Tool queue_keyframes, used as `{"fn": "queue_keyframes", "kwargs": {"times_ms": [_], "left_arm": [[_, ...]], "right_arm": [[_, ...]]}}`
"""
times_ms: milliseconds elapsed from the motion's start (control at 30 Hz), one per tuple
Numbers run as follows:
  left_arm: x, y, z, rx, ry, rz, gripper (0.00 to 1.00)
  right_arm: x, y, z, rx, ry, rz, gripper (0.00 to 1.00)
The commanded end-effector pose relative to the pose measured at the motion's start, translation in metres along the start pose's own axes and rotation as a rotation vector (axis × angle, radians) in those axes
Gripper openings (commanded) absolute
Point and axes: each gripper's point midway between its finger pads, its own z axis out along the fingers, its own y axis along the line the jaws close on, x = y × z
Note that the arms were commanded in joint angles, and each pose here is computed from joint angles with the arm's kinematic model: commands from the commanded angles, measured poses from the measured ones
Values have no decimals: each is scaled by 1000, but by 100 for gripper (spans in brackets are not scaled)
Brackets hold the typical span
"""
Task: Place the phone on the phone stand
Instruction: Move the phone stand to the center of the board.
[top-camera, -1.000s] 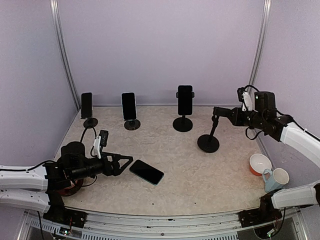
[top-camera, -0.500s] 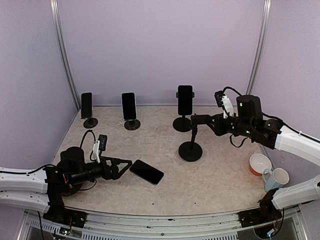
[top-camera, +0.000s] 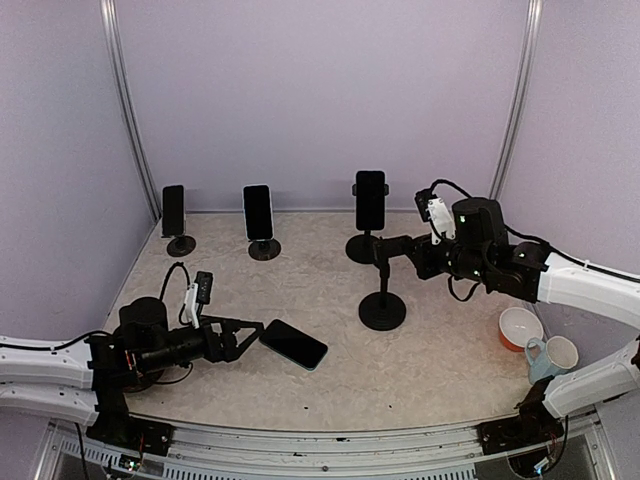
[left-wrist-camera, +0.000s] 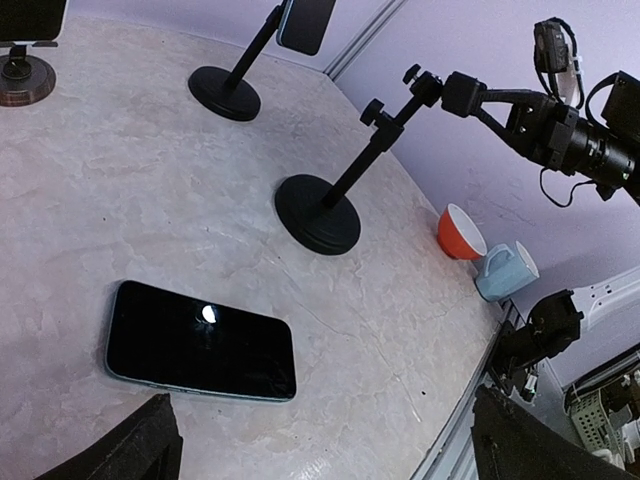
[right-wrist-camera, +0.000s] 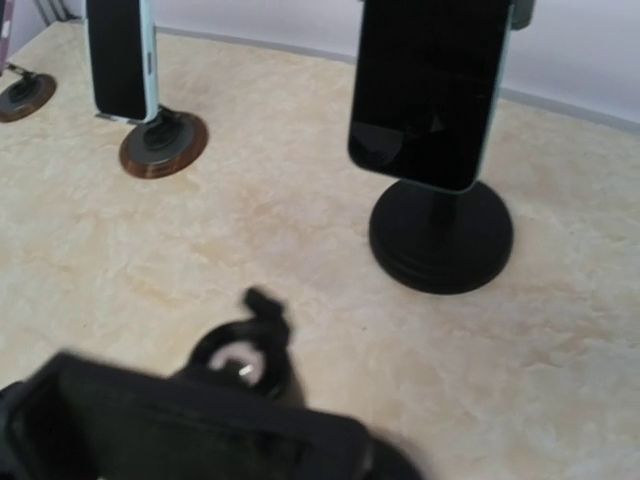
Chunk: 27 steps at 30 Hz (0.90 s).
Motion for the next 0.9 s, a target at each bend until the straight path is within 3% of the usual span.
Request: {"fn": "queue_keyframes", "kwargs": {"times_ms": [0, 500, 867], "left_arm": [[-2, -2, -4, 8, -26, -7, 99], [-2, -4, -8, 12, -34, -10, 99], [-3, -4, -8, 15, -38, -8, 99]], "right_arm": [[-40, 9, -8, -10, -147, 24, 1], [-44, 14, -27, -38, -125, 38, 19], [-42, 42, -43, -131, -96, -5, 47]]}}
